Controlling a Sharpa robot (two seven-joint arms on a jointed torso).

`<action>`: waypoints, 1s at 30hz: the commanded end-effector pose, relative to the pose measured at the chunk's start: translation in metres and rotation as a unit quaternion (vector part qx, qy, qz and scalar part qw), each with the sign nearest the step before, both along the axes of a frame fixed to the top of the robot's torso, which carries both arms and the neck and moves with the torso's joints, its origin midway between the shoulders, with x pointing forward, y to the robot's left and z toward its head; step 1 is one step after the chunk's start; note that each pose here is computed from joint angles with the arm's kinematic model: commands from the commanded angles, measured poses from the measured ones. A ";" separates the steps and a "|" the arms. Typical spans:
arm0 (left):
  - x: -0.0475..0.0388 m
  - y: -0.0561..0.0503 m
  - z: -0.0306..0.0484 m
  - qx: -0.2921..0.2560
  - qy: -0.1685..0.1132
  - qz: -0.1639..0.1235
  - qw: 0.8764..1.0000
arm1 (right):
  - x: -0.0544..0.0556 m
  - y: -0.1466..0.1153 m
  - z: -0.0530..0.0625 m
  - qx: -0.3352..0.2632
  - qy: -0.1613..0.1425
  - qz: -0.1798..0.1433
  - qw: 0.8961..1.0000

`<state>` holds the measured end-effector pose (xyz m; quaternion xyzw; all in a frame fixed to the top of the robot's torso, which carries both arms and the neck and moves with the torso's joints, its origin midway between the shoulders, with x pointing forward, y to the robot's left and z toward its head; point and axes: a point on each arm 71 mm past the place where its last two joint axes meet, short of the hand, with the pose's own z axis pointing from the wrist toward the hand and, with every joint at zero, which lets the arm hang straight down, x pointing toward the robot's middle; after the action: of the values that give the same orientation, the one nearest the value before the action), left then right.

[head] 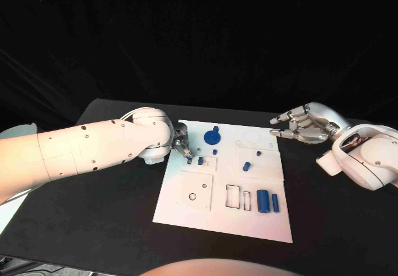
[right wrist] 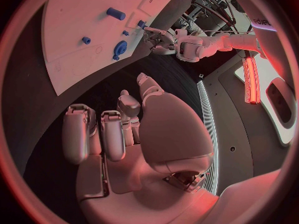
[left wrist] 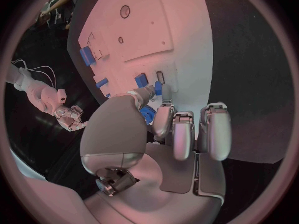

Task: Assemble the parts on the task board

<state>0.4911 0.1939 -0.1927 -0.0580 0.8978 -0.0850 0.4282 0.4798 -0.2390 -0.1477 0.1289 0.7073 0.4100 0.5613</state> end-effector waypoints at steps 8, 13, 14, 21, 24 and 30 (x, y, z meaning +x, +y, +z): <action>-0.0033 0.000 -0.0040 0.032 0.020 -0.022 0.999 | 0.000 0.001 -0.001 -0.004 0.001 0.008 1.000; -0.0041 0.000 -0.0049 0.037 0.026 -0.027 0.999 | 0.000 0.001 -0.001 -0.004 0.000 0.008 1.000; -0.0042 0.000 -0.0051 0.038 0.027 -0.027 0.999 | 0.000 0.001 -0.001 -0.004 0.000 0.008 1.000; -0.0047 0.000 -0.0059 0.041 0.032 -0.030 0.998 | 0.000 0.001 -0.001 -0.004 0.000 0.008 1.000; -0.0047 0.000 -0.0060 0.042 0.032 -0.031 0.998 | 0.000 0.001 -0.001 -0.004 0.000 0.008 1.000; -0.0043 -0.001 -0.0070 0.042 0.033 -0.030 0.998 | 0.000 0.001 -0.001 -0.004 0.000 0.009 1.000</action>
<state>0.4884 0.1925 -0.1963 -0.0247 0.9099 -0.0714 0.4078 0.4800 -0.2394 -0.1483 0.1289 0.7075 0.4098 0.5611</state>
